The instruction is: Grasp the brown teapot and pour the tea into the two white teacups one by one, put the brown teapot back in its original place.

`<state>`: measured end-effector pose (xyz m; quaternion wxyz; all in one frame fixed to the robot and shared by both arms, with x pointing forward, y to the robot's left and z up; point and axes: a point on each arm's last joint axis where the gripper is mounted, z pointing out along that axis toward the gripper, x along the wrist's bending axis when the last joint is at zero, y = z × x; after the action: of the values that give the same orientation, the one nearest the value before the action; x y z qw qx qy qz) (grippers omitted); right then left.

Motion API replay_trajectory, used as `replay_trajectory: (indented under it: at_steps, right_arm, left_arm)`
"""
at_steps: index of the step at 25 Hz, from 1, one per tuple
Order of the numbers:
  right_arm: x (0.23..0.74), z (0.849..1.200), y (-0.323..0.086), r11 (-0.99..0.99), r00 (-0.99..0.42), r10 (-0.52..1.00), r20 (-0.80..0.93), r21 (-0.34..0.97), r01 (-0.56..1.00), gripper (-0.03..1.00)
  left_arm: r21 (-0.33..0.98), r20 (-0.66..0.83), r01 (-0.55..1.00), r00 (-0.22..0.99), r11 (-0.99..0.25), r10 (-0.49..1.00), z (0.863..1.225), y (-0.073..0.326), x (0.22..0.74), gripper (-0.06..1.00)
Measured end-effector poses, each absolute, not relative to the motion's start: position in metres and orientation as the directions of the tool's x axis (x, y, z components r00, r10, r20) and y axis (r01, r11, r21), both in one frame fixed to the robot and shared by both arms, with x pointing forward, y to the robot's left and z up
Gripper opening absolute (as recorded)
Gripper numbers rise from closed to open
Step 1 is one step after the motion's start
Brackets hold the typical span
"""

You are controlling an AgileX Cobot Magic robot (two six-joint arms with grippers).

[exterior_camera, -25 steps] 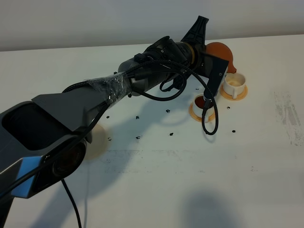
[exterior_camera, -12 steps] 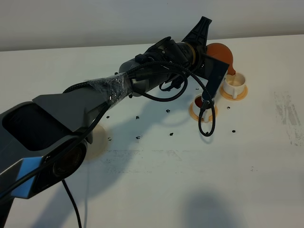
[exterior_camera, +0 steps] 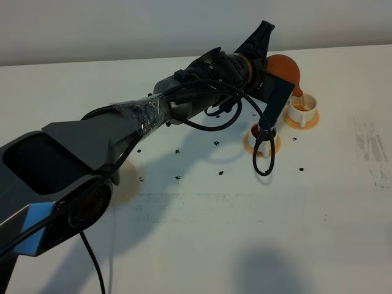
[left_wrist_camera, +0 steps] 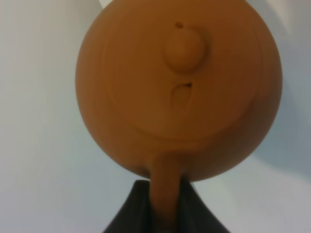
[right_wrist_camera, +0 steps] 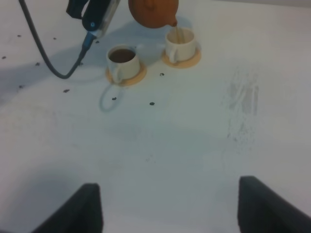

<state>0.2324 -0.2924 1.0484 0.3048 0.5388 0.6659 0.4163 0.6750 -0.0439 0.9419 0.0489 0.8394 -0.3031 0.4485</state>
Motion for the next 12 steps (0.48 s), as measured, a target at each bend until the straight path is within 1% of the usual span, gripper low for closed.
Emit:
replay_trajectory:
  at_steps: [12]
  right_arm:
    - [0.2324,1.0484,-0.2924,0.073,-0.233,0.971,0.043,0.883,0.464,0.59]
  left_arm:
    - [-0.214,0.784,-0.557,0.392,-0.802,-0.482,0.9429,-0.0432,0.6763,0.10]
